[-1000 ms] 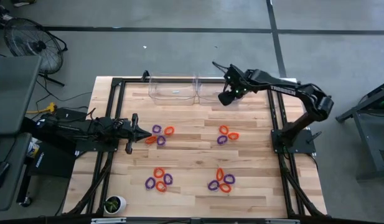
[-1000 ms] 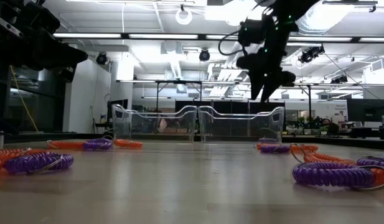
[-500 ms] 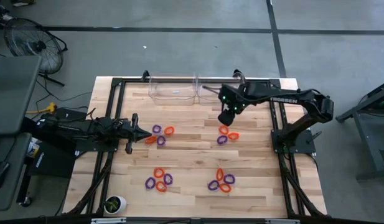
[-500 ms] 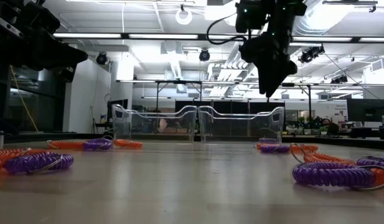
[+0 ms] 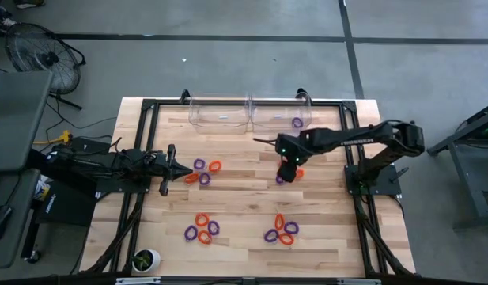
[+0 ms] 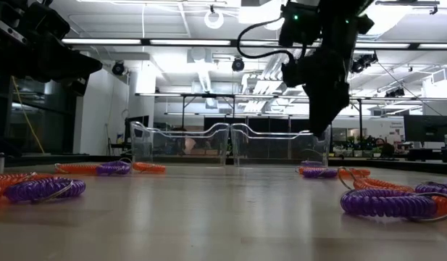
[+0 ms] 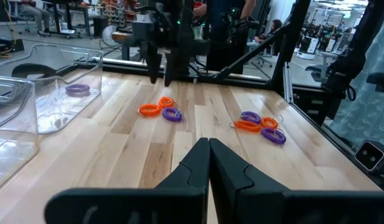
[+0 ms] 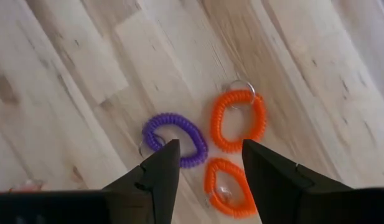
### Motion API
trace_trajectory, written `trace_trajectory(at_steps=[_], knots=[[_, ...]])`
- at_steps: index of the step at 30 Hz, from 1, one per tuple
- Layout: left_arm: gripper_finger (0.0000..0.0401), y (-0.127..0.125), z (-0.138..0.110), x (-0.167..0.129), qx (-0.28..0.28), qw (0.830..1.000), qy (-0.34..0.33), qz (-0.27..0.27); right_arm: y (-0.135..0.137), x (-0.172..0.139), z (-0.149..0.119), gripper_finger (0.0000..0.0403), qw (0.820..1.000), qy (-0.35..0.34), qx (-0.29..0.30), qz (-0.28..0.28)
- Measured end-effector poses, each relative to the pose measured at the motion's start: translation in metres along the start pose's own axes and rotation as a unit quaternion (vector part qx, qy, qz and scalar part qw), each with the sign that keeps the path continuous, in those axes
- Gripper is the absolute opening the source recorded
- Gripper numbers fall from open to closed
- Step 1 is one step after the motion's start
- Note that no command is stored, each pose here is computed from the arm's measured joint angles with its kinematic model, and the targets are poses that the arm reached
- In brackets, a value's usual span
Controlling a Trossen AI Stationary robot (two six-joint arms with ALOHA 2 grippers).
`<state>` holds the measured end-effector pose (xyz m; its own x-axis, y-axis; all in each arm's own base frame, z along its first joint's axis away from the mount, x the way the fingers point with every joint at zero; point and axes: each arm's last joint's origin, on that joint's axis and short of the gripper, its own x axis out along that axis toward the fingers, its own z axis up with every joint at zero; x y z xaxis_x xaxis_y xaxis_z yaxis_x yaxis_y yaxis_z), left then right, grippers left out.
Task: Sort spring keychains
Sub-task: Put the orange spring keychain into the left transparent bin
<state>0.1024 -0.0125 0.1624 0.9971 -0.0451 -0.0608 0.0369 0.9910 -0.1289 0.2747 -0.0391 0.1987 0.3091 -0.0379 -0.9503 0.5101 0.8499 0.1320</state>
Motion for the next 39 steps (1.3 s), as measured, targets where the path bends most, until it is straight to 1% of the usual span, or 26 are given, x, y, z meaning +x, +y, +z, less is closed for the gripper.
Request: trace_trajectory(at_steps=[3, 8, 12, 18, 24, 29, 34, 39], knots=[[0.0, 0.0, 0.0, 0.0, 0.0, 1.0, 0.0, 0.0, 0.0, 0.012, -0.001, 0.0173, 1.0, 0.007, 0.01, -0.004], [0.0, 0.0, 0.0, 0.0, 0.0, 1.0, 0.0, 0.0, -0.004, 0.029, 0.007, 0.018, 0.999, 0.022, 0.031, -0.025], [0.0, 0.0, 0.0, 0.0, 0.0, 1.0, 0.0, 0.0, -0.007, 0.04, 0.015, 0.0181, 0.997, 0.025, 0.074, -0.029], [0.0, 0.0, 0.0, 0.0, 0.0, 1.0, 0.0, 0.0, -0.007, 0.056, 0.015, 0.0182, 0.99, 0.053, 0.125, -0.029], [0.0, 0.0, 0.0, 0.0, 0.0, 1.0, 0.0, 0.0, -0.008, 0.068, 0.014, 0.0182, 0.987, 0.066, 0.137, -0.047], [0.0, 0.0, 0.0, 0.0, 0.0, 1.0, 0.0, 0.0, -0.008, 0.071, 0.014, 0.0181, 0.987, 0.067, 0.14, -0.047], [0.0, 0.0, 0.0, 0.0, 0.0, 1.0, 0.0, 0.0, -0.008, 0.071, 0.014, 0.0162, 0.983, 0.067, 0.165, -0.048], [0.0, 0.0, 0.0, 0.0, 0.0, 1.0, 0.0, 0.0, -0.009, 0.071, 0.014, 0.011, 0.982, 0.071, 0.171, -0.047]])
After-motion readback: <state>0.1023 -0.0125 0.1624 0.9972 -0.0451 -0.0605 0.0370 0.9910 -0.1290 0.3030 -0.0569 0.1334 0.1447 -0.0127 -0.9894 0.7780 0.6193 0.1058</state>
